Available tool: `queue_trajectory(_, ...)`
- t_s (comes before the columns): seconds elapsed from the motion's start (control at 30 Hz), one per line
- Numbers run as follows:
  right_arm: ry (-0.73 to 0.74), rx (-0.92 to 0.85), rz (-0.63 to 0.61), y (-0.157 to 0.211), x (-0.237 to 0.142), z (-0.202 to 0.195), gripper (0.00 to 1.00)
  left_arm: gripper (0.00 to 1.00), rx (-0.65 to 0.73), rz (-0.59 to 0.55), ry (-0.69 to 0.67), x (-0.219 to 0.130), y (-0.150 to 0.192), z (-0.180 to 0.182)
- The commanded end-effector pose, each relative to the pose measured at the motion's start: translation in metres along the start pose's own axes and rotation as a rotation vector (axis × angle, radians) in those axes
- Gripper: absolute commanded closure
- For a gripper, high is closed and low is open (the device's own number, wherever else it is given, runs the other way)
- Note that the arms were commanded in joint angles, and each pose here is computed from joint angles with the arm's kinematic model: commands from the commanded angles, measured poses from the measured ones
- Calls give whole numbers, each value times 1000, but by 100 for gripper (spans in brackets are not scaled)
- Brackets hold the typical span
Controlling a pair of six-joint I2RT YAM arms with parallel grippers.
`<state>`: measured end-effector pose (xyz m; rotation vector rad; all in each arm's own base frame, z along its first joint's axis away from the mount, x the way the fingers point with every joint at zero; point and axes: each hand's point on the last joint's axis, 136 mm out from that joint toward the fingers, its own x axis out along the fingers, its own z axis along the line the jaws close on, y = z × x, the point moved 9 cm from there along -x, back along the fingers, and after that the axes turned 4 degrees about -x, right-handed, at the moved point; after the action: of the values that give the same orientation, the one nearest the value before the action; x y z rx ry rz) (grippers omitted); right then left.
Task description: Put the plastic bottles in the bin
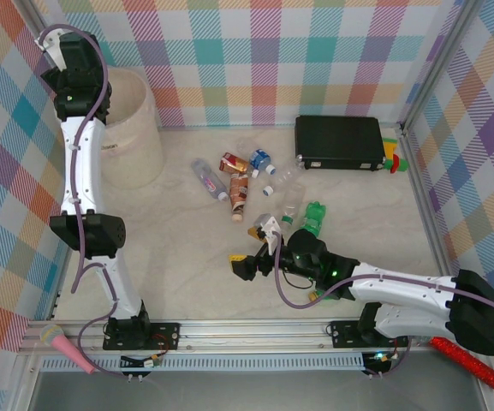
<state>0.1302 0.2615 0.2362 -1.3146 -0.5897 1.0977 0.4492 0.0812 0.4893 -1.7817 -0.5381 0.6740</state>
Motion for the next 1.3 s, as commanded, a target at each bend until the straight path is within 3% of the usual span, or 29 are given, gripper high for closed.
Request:
queue_trajectory(0.0, -11, 20, -36, -5, 1, 1, 1, 19, -12, -28, 45, -15, -21, 5)
queue_trajectory(0.13, -18, 27, -31, -4, 2, 1, 1, 12, -41, -20, 65, -25, -27, 9)
queue_trajectory(0.17, -15, 28, -31, -3, 2, 1, 1, 2, -54, -12, 71, -28, -28, 10)
queue_trajectory(0.2, -10, 29, -32, -4, 2, 1, 1, 0, -66, -2, 74, -31, -28, 11)
queue_trajectory(0.37, 15, 23, -33, -4, 0, -1, 1, 0, -121, 63, 122, -51, -14, 11)
queue_trajectory(0.53, 112, 51, -5, 3, 5, -15, 1, 0, -189, 123, 176, -79, 23, 11)
queue_trajectory(0.8, 224, 97, 25, 9, 8, -36, 1, 0, -129, 266, 351, -160, 90, 11)
queue_trajectory(1.03, 352, 110, 22, 9, 1, -55, 1, 0, -86, 351, 465, -246, 143, 63)
queue_trajectory(1.27, 556, 232, 117, 2, -18, -78, 1, 0, -1, 509, 504, -284, 207, 113)
